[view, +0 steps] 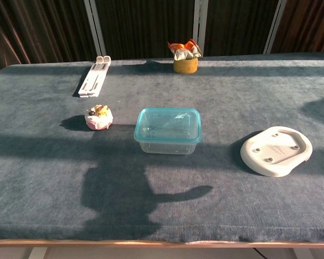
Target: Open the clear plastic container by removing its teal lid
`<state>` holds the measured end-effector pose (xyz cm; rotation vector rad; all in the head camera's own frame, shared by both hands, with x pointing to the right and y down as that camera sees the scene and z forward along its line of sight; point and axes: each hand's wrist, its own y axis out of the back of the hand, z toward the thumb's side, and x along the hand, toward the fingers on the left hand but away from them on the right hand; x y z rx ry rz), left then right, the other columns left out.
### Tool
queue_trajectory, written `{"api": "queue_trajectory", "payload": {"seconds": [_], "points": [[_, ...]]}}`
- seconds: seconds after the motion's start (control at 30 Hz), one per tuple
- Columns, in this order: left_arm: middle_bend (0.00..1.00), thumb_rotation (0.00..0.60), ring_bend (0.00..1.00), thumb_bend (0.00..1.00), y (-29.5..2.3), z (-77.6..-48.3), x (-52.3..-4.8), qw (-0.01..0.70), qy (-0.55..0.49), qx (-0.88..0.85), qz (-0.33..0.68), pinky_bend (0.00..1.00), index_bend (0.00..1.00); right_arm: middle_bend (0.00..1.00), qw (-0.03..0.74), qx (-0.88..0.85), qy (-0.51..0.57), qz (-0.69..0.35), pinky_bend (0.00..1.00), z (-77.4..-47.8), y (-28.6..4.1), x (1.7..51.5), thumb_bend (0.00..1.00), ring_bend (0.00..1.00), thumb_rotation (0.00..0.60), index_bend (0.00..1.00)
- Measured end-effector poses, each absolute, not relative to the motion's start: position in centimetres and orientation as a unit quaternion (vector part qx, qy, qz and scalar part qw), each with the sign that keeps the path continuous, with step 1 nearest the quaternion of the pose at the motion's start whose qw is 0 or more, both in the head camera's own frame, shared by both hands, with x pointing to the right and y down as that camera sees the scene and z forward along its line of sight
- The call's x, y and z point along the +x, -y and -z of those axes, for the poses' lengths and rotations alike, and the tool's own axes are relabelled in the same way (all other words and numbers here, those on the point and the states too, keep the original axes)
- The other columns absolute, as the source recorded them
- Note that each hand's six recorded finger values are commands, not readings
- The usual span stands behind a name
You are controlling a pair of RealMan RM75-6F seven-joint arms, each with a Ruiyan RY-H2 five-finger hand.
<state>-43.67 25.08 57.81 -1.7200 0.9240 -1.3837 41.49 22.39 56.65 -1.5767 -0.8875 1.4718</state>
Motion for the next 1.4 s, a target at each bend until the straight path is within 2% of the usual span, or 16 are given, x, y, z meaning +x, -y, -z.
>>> {"api": "queue_trajectory", "payload": {"seconds": [0.17,0.33,0.5,0.77,1.07,1.4], "points": [[0.00,0.600,0.00,0.31,-25.5,-58.7,-43.1,0.350,-0.344,-0.679,0.546,0.01,0.00,0.00,0.394,-0.624,0.346,-0.580,0.00,-56.7,-22.6,41.4,0.15,0.00,0.600,0.00],[0.00,0.600,0.00,0.29,-25.2,-59.7,-40.5,0.334,-0.336,-0.722,0.505,0.00,0.00,0.00,0.392,-0.624,0.346,-0.581,0.00,-56.6,-22.7,41.5,0.15,0.00,0.600,0.00],[0.00,0.600,0.00,0.27,-23.8,-61.3,-35.8,0.315,-0.327,-0.781,0.428,0.00,0.00,0.00,0.391,-0.626,0.344,-0.580,0.00,-56.7,-22.7,41.3,0.15,0.00,0.600,0.00],[0.00,0.600,0.00,0.28,-20.9,-64.9,-27.6,0.295,-0.292,-0.833,0.367,0.00,0.00,0.00,0.383,-0.640,0.337,-0.575,0.00,-56.8,-22.8,41.0,0.15,0.00,0.600,0.00],[0.00,0.600,0.00,0.27,-18.5,-69.2,-20.1,0.302,-0.249,-0.843,0.370,0.00,0.00,0.00,0.374,-0.647,0.335,-0.573,0.00,-56.6,-22.8,41.3,0.15,0.00,0.600,0.00],[0.00,0.600,0.00,0.27,-16.9,-71.8,-16.3,0.311,-0.223,-0.836,0.393,0.00,0.00,0.00,0.363,-0.656,0.335,-0.571,0.00,-56.3,-22.8,41.7,0.15,0.00,0.600,0.00]]}}
